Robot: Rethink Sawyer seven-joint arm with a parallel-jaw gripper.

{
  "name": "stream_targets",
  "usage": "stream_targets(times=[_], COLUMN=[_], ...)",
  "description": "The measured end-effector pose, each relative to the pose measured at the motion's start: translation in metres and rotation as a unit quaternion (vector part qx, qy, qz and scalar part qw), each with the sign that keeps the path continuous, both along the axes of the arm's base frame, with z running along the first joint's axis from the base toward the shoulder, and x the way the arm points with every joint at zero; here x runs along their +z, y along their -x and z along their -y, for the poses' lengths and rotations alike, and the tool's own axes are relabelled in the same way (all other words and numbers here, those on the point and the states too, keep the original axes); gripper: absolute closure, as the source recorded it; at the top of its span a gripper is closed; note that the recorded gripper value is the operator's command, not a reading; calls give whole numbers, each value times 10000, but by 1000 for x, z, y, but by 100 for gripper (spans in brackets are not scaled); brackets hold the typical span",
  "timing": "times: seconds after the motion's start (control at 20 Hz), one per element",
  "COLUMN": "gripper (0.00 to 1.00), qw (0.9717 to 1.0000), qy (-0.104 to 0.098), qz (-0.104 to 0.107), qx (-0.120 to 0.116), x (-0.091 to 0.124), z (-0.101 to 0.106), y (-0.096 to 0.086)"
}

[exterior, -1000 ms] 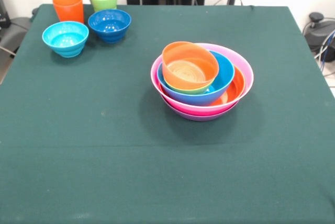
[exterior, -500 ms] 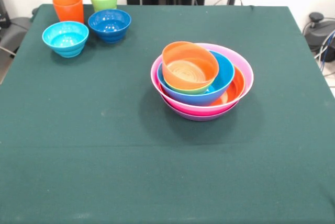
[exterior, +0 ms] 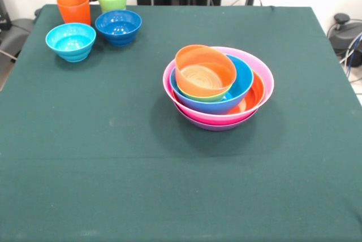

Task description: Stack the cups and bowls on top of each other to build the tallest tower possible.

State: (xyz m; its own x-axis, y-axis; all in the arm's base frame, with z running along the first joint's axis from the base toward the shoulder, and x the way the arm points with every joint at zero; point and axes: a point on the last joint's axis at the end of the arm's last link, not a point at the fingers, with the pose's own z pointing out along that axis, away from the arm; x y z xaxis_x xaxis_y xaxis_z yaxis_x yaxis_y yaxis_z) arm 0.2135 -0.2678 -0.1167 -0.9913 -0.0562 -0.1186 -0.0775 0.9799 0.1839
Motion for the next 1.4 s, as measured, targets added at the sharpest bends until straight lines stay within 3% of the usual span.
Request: stream_targets(times=[0.45, 0.95, 1.2, 1.3, 1.4], gripper=[0, 0, 0, 0, 0], qw=[10000, 9982, 9971, 9968, 9967], qy=[60, 309, 443, 498, 513], qz=[-31, -411, -609, -616, -604], qx=[69, 295, 82, -111, -158], x=[8, 43, 59, 65, 66], z=[0, -8, -11, -10, -10], y=[-1, -7, -14, -21, -23])
